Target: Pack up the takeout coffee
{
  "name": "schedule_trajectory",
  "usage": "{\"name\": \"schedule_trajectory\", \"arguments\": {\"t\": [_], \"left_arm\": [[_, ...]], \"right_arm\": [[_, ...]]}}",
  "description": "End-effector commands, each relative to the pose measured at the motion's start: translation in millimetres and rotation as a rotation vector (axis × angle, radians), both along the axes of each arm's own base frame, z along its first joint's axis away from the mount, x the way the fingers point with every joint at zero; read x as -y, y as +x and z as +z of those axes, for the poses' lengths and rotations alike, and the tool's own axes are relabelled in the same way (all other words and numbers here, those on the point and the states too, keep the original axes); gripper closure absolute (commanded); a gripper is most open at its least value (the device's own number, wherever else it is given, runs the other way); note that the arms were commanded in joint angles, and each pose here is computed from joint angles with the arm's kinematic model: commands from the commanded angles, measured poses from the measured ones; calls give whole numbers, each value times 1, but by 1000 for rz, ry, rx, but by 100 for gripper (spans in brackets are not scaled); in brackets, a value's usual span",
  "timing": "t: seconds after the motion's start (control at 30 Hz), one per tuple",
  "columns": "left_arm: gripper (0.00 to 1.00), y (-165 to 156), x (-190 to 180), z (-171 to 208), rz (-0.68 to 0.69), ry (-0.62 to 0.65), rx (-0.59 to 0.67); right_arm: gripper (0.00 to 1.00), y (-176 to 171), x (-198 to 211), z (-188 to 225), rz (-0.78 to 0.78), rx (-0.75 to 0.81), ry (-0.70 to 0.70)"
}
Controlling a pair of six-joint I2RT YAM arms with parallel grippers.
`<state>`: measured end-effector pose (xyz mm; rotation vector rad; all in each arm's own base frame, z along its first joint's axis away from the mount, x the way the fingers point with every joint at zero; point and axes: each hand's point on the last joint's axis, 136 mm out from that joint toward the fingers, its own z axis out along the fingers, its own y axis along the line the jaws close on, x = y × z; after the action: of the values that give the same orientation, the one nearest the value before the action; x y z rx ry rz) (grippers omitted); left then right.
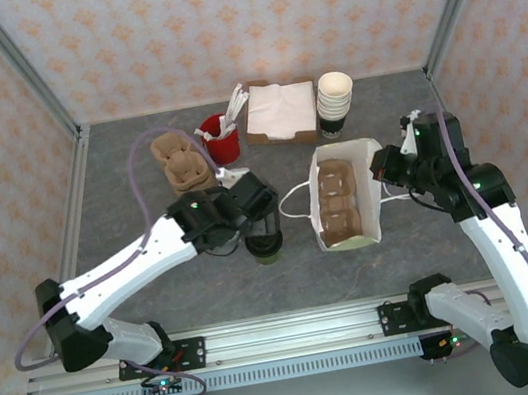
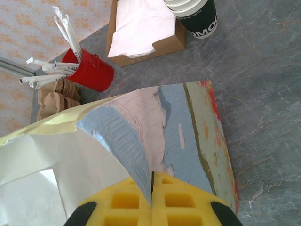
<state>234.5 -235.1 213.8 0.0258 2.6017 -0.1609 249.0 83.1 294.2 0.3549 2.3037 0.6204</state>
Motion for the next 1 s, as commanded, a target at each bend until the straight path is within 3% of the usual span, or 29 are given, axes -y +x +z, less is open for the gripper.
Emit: {"name": "schedule_trajectory", "arguments": {"t": [0.0, 0.6, 0.97], "left_arm": [[0, -8, 8, -9, -9, 0, -32], [3, -13, 27, -66, -27, 16, -152], [15, -9, 21, -71, 9, 59, -147]], "right_arm": [[100, -1, 2, -2, -19, -23, 3], [100, -10, 15, -9, -74, -65, -47], [100, -7, 16, -8, -74, -63, -57]]}}
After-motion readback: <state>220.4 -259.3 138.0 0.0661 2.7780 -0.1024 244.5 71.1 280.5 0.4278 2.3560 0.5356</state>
